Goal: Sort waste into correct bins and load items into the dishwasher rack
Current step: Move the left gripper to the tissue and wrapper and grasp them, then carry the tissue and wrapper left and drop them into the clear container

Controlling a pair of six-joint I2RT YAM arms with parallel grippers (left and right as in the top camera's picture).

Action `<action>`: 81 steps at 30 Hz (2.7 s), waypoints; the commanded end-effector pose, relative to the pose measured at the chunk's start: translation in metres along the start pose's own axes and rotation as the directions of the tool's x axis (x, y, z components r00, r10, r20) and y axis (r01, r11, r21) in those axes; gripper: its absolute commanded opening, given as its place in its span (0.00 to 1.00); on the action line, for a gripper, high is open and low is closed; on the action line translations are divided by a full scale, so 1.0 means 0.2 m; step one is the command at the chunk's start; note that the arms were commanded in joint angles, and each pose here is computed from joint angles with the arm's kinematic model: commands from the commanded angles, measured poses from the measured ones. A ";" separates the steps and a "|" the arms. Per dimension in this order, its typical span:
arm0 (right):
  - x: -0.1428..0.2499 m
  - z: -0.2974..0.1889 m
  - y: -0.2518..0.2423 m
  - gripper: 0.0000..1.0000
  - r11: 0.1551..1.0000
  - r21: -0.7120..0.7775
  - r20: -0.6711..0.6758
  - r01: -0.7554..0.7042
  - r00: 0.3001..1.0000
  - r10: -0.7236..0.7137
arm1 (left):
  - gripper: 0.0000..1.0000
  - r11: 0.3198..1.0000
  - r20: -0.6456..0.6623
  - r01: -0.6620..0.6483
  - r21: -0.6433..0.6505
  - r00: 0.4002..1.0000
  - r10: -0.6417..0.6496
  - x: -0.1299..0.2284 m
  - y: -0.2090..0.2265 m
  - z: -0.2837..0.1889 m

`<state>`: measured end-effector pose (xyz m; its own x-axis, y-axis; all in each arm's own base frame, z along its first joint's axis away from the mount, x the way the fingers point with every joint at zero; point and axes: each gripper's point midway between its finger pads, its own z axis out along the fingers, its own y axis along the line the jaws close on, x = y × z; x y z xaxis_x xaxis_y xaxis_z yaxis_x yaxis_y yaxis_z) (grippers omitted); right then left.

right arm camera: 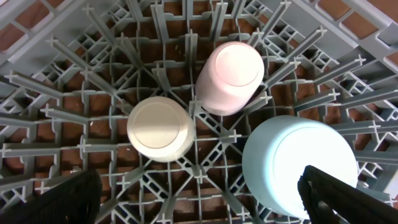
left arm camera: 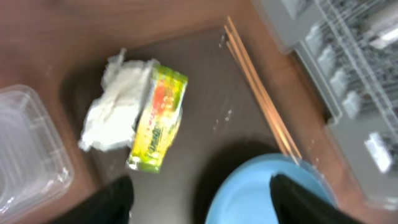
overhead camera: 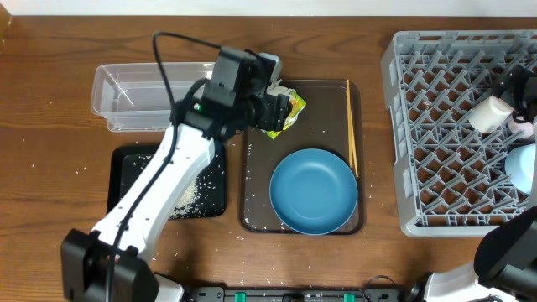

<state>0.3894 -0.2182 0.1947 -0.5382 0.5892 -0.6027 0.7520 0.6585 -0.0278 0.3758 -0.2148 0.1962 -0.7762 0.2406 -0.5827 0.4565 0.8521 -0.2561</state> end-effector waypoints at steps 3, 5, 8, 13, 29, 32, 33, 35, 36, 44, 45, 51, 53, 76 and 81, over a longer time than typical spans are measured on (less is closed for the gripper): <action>0.01 0.01 -0.02 0.99 1.000 0.009 -0.004 -0.015 1.000 0.015 | 0.83 0.956 -0.212 -0.185 -0.229 0.968 0.137 -0.03 0.14 0.01; 0.01 0.01 -0.02 0.99 1.000 0.009 -0.004 -0.015 1.000 0.015 | 0.84 0.957 -0.271 -0.203 -0.206 0.952 0.143 -0.03 0.13 0.07; 0.01 0.01 -0.02 0.99 1.000 0.009 -0.004 -0.015 1.000 0.015 | 0.85 0.957 -0.256 -0.212 -0.199 0.954 0.158 -0.07 0.14 0.23; 0.01 0.01 -0.02 0.99 1.000 0.009 -0.004 -0.015 1.000 0.015 | 0.85 0.956 -0.198 -0.211 -0.203 0.965 0.170 -0.14 0.17 0.42; 0.01 0.01 -0.02 0.99 1.000 0.009 -0.004 -0.015 1.000 0.015 | 0.71 0.958 -0.281 -0.204 -0.200 0.949 0.143 0.04 0.29 0.85; 0.01 0.01 -0.02 0.99 1.000 0.009 -0.004 -0.015 1.000 0.015 | 0.71 0.959 -0.297 -0.204 -0.199 0.945 0.139 0.07 0.31 0.90; 0.01 0.01 -0.02 0.99 1.000 0.009 -0.004 -0.015 1.000 0.015 | 0.71 0.959 -0.298 -0.204 -0.199 0.944 0.139 0.08 0.31 0.91; 0.01 0.01 -0.02 0.99 1.000 0.009 -0.004 -0.015 1.000 0.015 | 0.71 0.954 -0.299 -0.209 -0.216 0.944 0.139 0.08 0.33 0.92; 0.01 0.01 -0.02 0.99 1.000 0.009 -0.004 -0.015 1.000 0.015 | 0.71 0.948 -0.298 -0.213 -0.235 0.945 0.139 0.08 0.35 0.93; 0.01 0.01 -0.02 0.99 1.000 0.009 -0.004 -0.015 1.000 0.015 | 0.70 0.924 -0.301 -0.230 -0.306 0.944 0.136 0.10 0.43 0.95; 0.01 0.01 -0.02 0.99 1.000 0.009 -0.004 -0.015 1.000 0.015 | 0.68 0.924 -0.306 -0.231 -0.306 0.942 0.134 0.11 0.43 0.95; 0.01 0.01 -0.02 0.99 1.000 0.009 -0.004 -0.015 1.000 0.015 | 0.62 0.924 -0.334 -0.233 -0.302 0.934 0.126 0.18 0.45 0.97; 0.01 0.01 -0.02 0.99 1.000 0.009 -0.004 -0.015 1.000 0.015 | 0.59 0.925 -0.339 -0.229 -0.303 0.933 0.121 0.20 0.45 0.97; 0.01 0.01 -0.02 0.99 1.000 0.009 -0.004 -0.015 1.000 0.015 | 0.06 0.953 -0.023 0.029 -0.302 0.999 -0.037 -0.23 0.22 0.42; 0.01 0.01 -0.02 0.99 1.000 0.009 -0.004 -0.015 1.000 0.015 | 0.06 0.928 0.109 0.143 -0.345 0.988 -0.111 -0.36 0.28 0.16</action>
<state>0.3896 -0.2183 0.1948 -0.5380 0.5888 -0.6032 0.7519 0.6588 -0.0277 0.4669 -0.2235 0.1760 -0.7721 0.2051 -0.6015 0.2800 0.9595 -0.0322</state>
